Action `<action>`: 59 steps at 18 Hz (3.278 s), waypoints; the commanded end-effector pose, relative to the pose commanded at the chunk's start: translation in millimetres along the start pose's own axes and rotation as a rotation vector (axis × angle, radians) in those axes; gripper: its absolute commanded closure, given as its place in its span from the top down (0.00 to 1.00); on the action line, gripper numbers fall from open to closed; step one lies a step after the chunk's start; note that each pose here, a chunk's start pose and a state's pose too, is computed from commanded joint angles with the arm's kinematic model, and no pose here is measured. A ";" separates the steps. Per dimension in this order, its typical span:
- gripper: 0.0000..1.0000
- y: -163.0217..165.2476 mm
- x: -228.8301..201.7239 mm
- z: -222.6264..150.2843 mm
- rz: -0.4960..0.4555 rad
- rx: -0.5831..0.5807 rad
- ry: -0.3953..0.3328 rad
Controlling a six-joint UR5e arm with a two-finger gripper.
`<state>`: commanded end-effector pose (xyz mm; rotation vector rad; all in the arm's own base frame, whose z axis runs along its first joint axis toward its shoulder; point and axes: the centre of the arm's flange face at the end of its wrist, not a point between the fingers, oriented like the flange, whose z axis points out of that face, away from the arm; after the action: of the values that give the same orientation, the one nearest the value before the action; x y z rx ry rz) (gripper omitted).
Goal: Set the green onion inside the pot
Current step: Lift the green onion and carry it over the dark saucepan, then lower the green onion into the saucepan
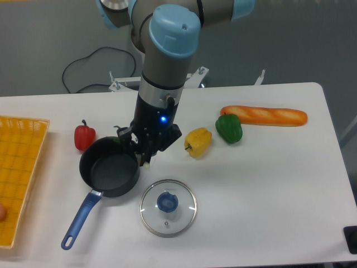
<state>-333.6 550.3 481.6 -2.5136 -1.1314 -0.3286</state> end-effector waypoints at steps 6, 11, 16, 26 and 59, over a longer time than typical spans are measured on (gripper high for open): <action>0.12 -3.4 6.8 15.4 -0.003 0.006 0.004; 0.13 -6.7 7.6 19.2 0.002 0.024 0.004; 0.14 -3.4 14.1 31.1 0.015 0.004 0.003; 0.15 1.3 23.3 49.4 0.038 -0.014 0.003; 0.19 20.1 36.4 99.8 0.112 -0.070 -0.065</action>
<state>-288.6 604.1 399.3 -2.6545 -1.0144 -0.2625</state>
